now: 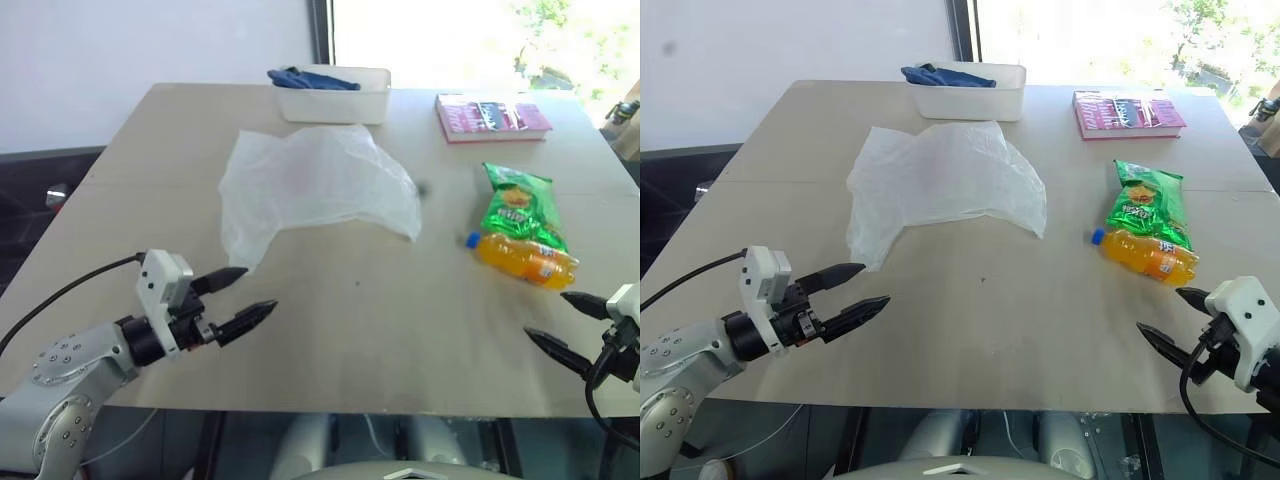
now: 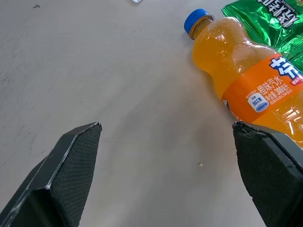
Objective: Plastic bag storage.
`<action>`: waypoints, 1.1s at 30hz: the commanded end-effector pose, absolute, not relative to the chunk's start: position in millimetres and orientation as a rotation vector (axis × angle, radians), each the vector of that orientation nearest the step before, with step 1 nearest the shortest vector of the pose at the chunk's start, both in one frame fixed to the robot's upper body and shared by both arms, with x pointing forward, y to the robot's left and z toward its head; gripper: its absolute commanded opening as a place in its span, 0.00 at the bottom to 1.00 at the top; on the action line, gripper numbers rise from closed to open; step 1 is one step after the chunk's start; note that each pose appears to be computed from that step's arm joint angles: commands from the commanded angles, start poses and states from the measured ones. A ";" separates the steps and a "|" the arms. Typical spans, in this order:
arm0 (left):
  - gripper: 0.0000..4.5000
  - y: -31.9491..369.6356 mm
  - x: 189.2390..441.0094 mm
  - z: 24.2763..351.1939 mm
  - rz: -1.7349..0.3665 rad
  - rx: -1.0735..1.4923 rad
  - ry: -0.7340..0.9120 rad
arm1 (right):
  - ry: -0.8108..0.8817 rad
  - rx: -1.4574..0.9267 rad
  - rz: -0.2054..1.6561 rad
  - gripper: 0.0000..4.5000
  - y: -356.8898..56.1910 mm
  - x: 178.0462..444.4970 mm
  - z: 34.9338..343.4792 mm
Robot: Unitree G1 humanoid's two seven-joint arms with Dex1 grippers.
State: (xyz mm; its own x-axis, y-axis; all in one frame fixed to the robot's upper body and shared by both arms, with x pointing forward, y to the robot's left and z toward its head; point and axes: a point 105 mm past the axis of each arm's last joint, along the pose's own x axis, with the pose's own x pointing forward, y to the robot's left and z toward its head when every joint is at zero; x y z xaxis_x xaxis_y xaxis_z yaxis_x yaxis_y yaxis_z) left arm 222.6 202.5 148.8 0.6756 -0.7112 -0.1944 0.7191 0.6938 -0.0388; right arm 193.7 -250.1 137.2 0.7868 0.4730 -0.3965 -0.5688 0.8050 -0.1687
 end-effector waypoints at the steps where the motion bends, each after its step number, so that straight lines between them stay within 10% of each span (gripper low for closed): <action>1: 0.99 194.4 223.7 161.0 -0.829 0.062 0.154 | 0.294 -0.304 0.581 1.00 -245.4 194.3 144.3; 33: 0.99 176.5 378.0 149.0 -0.480 1.197 -0.038 | -0.076 -0.303 0.812 1.00 -158.0 193.5 201.4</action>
State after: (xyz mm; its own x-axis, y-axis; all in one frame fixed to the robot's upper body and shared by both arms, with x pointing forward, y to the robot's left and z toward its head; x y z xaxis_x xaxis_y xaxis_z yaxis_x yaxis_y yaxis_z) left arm 374.9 177.3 143.9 0.8910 -0.3761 -0.2545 0.3853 0.3296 0.8619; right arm 196.3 -161.3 193.9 0.6916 0.7184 -0.0743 -0.7086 0.6550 -0.2624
